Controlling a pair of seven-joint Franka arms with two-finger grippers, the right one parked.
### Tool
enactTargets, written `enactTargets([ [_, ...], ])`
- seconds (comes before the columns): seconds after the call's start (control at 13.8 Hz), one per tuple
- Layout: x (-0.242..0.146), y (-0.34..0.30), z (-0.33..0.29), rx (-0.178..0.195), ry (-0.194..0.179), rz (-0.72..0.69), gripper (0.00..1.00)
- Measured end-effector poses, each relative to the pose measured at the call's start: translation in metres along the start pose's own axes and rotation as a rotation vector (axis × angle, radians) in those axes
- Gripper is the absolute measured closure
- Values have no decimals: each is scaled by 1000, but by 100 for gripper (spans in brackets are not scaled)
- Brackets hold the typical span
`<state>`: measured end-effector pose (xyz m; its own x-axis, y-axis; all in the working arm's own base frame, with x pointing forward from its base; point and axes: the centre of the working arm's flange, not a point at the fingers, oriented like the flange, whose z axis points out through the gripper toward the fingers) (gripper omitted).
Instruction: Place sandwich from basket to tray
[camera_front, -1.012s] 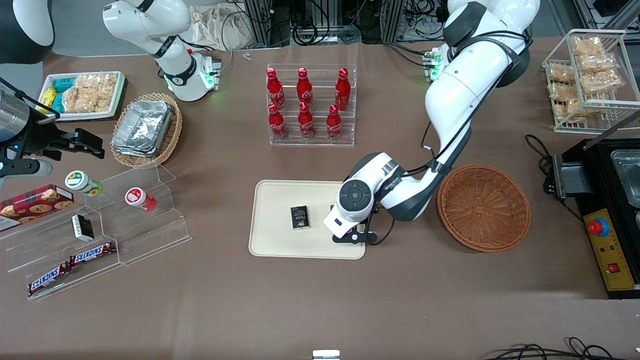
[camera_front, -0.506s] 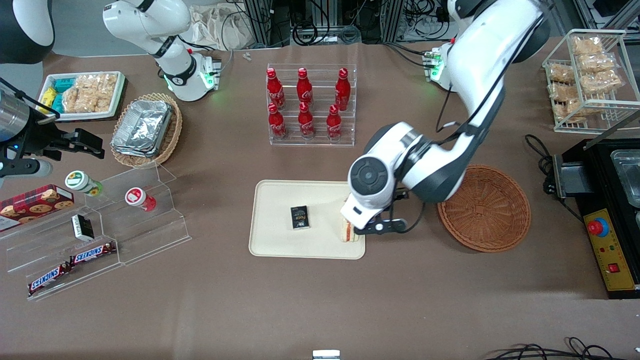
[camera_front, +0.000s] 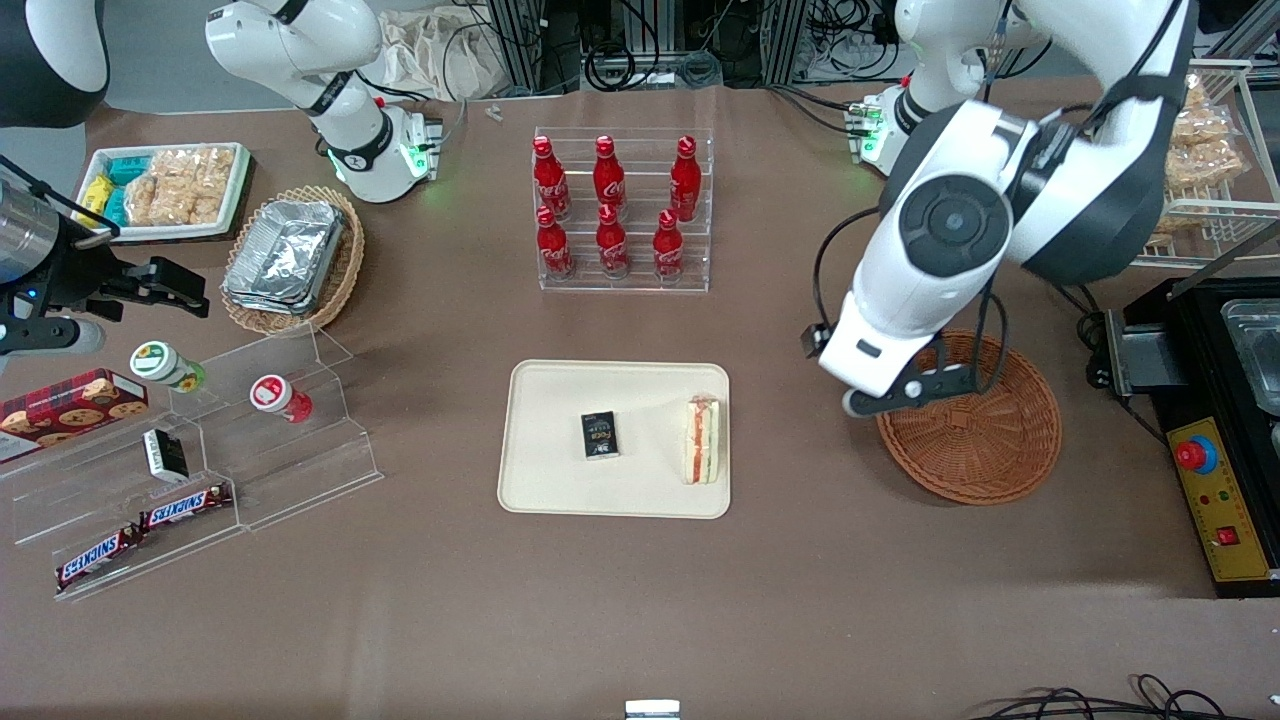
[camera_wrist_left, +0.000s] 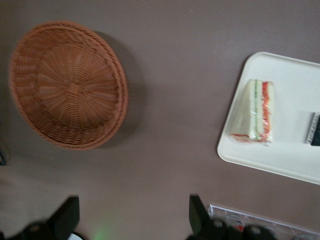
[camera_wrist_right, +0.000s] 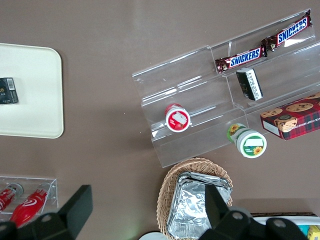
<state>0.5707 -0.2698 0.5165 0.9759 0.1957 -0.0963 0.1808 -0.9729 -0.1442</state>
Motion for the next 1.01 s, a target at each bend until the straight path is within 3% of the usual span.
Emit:
enactTargets([
  [0.36,16,-106,-40,-40,8,-5,1],
  [0.72,37,-176,-38,-42,-22,204,0],
  [1.01,47,-208,-38,-53,-23,283,0],
])
